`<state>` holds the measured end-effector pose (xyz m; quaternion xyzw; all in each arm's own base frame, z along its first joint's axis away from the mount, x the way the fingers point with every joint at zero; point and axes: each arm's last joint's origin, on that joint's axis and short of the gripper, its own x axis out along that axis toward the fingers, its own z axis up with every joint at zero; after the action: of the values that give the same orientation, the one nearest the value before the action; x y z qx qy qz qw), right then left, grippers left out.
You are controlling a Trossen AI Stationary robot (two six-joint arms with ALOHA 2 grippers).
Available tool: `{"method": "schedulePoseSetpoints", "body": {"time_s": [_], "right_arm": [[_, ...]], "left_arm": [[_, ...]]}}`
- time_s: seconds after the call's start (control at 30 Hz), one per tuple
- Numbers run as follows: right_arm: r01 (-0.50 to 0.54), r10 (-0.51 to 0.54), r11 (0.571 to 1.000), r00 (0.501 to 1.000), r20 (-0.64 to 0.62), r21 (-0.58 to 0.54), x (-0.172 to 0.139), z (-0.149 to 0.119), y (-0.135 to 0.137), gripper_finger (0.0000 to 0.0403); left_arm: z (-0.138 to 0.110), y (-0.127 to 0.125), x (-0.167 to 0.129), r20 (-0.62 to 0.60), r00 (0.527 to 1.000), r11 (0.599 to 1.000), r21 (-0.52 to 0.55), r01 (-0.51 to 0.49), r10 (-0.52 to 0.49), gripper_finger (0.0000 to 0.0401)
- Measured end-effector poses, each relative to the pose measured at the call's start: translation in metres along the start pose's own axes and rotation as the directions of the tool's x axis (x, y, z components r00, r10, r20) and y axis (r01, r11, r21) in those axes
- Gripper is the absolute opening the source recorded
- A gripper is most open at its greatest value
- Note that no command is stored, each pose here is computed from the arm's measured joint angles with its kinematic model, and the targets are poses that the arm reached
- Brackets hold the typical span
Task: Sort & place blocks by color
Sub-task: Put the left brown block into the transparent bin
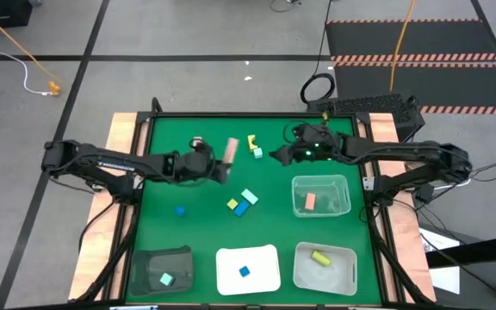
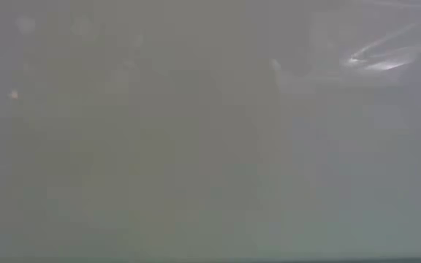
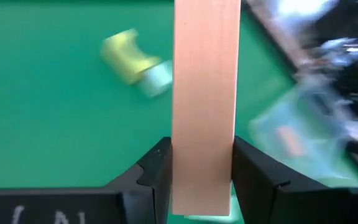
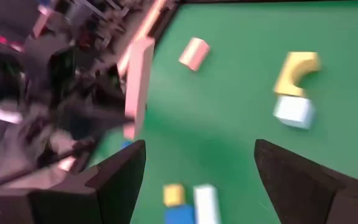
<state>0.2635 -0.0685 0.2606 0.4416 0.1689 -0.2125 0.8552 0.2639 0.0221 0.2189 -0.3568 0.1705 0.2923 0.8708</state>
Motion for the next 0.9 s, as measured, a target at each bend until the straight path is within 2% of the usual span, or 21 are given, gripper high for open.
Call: {"method": "schedulePoseSetpoints", "body": {"time_s": [0.07,0.17,0.27,0.4,0.6,0.73,0.8,0.9], "right_arm": [[-0.074,0.075,0.997,0.997,-0.017,0.034,0.014,-0.003,0.004,0.0293],[-0.194,0.201,0.975,0.978,-0.058,0.104,0.033,-0.009,0.011,0.0293],[-0.235,0.247,0.960,0.967,-0.063,0.150,0.046,-0.017,0.014,0.0293],[-0.215,0.224,0.961,0.974,-0.037,0.176,0.055,-0.025,0.016,0.0293],[-0.136,0.139,0.973,0.990,-0.004,0.184,0.062,-0.037,0.015,0.0293],[-0.124,0.119,0.979,0.992,0.041,0.163,0.060,-0.040,0.018,0.0290],[-0.131,0.126,0.978,0.991,0.045,0.160,0.060,-0.040,0.019,0.0280],[-0.129,0.124,0.978,0.991,0.038,0.164,0.060,-0.040,0.019,0.0245]], "left_arm": [[-0.004,-0.013,0.002,0.006,0.999,0.998,0.058,0.038,-0.039,0.0130],[-0.010,-0.028,0.008,-0.033,0.999,0.993,0.116,0.038,-0.034,0.0130],[-0.014,-0.036,0.012,-0.094,0.995,0.987,0.156,-0.020,0.035,0.0130],[-0.017,-0.041,0.019,-0.136,0.985,0.981,0.171,-0.086,0.110,0.0130],[-0.013,-0.066,0.028,-0.112,0.993,0.976,0.217,-0.002,0.027,0.0130],[-0.015,-0.077,0.036,-0.119,0.993,0.968,0.252,0.011,0.020,0.0130],[-0.018,-0.077,0.040,-0.136,0.989,0.961,0.277,-0.009,0.049,0.0130],[-0.019,-0.083,0.047,-0.133,0.990,0.962,0.273,-0.002,0.040,0.0130]]}}
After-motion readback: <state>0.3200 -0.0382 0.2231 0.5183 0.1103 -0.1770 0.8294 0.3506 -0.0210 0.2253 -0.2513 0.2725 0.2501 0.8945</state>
